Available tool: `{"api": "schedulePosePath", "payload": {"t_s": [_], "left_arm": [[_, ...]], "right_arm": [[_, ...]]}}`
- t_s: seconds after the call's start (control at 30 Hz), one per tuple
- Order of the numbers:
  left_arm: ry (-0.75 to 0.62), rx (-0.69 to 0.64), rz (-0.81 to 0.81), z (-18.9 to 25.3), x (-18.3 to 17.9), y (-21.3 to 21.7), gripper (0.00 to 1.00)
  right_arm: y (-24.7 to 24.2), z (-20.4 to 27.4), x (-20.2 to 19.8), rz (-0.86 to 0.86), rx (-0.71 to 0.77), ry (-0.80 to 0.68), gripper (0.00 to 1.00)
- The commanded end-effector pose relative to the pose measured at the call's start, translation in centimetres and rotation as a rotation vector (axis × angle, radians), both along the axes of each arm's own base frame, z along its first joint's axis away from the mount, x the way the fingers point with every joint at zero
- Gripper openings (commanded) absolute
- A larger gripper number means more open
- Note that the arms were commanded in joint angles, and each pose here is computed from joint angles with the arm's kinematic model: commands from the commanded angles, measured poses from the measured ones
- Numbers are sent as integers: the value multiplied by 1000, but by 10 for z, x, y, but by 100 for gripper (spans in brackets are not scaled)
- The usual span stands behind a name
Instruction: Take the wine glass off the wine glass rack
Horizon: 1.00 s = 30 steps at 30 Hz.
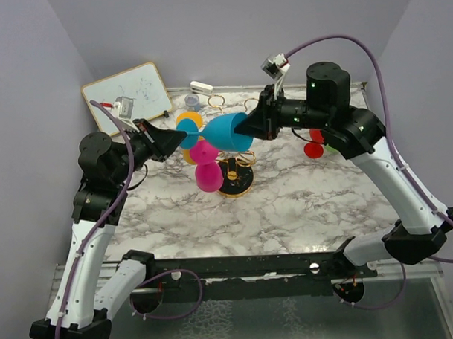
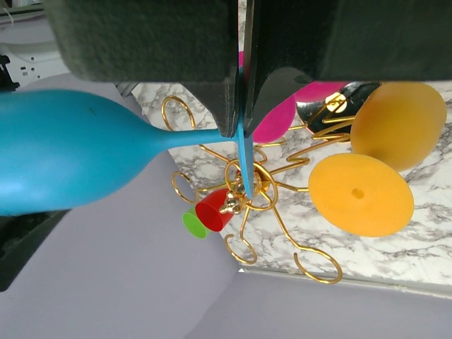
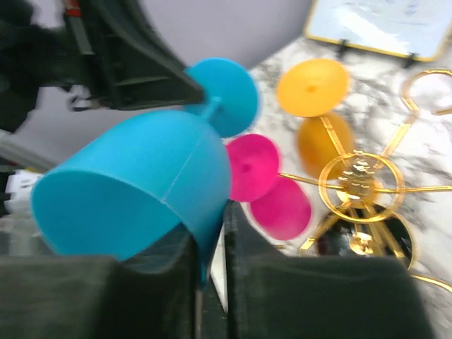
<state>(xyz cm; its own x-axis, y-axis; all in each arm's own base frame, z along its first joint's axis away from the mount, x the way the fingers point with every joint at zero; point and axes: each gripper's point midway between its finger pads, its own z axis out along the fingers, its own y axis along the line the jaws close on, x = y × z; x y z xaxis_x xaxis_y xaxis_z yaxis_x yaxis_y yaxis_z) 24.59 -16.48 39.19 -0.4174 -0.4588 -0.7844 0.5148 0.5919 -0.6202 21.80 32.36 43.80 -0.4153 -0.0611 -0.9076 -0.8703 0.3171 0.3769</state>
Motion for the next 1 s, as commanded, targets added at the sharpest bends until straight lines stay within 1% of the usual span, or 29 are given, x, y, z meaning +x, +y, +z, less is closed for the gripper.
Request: {"api": "schedulePosePath", "payload": {"t_s": [0.0, 0.03, 0.1, 0.17, 0.2, 0.23, 0.33, 0.4, 0.5, 0.6, 0.7, 0.8, 0.87, 0.97], "left_arm": [[-67, 17, 11, 21, -4, 4, 0], [-64, 23, 27, 20, -3, 6, 6], [-54, 33, 61, 17, -1, 11, 35], [-49, 41, 94, 15, 0, 16, 57], [-45, 44, 114, 14, 1, 19, 78], [-44, 48, 130, 13, 1, 21, 87], [-43, 59, 174, 12, 2, 29, 96], [-42, 69, 214, 11, 3, 36, 97], [-41, 83, 272, 6, -1, 46, 97], [-67, 84, 328, 0, -8, 58, 91], [-98, 88, 381, -7, -19, 70, 83], [-107, 99, 440, -17, -29, 83, 75], [-97, 120, 475, -28, -35, 91, 72], [-75, 161, 521, -48, -40, 102, 68]], "right_arm": [[-7, 10, 17, -137, -8, -19, 2], [-11, 9, 22, -177, -15, -20, 1], [-20, 10, 28, -248, -22, -31, 1], [-29, 13, 33, -307, -18, -49, 1], [-34, 15, 35, -333, -15, -57, 1], [-38, 18, 36, -358, -9, -68, 1], [-52, 30, 38, -425, 13, -104, 1], [-62, 39, 41, -478, 17, -134, 1], [-88, 55, 52, -611, -4, -206, 1], [-122, 54, 79, -818, -100, -286, 1], [-150, 45, 114, -974, -235, -343, 1], [-163, 38, 148, -1032, -281, -329, 1], [-171, 34, 172, -1043, -264, -269, 1], [-210, 22, 218, -1090, -218, -143, 1]]}}
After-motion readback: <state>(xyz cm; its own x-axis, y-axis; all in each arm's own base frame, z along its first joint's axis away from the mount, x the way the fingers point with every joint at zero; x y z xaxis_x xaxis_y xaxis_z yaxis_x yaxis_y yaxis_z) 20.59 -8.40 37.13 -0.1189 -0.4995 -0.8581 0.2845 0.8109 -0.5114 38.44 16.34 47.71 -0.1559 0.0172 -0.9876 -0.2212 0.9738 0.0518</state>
